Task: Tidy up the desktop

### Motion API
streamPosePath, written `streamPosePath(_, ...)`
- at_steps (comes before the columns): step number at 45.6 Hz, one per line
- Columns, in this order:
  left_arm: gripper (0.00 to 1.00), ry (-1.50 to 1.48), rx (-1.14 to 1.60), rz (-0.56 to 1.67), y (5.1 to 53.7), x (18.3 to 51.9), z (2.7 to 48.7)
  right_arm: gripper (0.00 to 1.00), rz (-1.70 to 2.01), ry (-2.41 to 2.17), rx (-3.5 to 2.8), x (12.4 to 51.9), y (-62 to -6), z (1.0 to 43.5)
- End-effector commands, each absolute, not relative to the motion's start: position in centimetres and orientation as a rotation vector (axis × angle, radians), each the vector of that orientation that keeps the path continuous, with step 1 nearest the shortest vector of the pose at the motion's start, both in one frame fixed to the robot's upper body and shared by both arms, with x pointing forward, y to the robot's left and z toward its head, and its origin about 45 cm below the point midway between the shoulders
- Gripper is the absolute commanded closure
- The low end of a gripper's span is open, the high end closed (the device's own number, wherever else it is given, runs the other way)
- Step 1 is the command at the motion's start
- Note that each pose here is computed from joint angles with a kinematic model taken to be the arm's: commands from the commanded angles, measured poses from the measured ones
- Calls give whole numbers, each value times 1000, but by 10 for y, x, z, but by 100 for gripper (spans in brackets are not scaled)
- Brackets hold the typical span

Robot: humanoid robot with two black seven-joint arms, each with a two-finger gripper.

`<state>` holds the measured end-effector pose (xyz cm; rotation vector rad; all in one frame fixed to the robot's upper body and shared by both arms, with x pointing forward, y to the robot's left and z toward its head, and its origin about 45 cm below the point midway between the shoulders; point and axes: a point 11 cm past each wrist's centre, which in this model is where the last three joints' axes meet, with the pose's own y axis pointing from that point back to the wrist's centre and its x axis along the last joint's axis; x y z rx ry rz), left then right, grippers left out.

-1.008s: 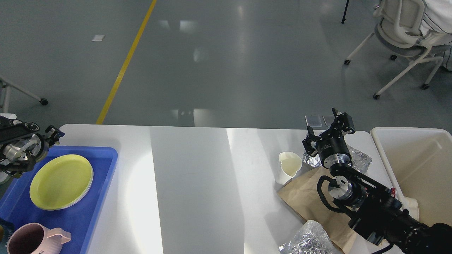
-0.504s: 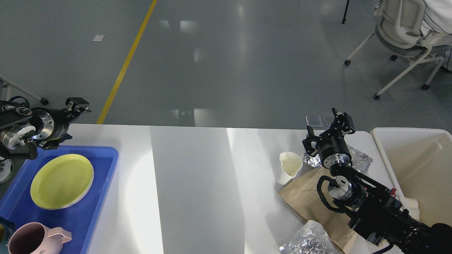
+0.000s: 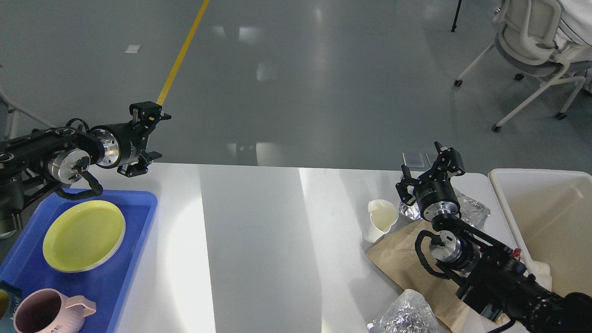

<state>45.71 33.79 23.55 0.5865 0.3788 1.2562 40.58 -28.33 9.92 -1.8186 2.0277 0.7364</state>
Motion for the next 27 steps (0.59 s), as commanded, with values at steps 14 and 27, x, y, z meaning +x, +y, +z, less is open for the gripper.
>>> streamPosePath(14, 3, 760, 82, 1395, 289, 490, 199, 0, 737, 2025, -1820, 406, -282, 100)
streamPosePath(27, 3, 729, -80, 1558, 317, 496, 191, 0, 735, 2025, -1819, 406, -282, 100)
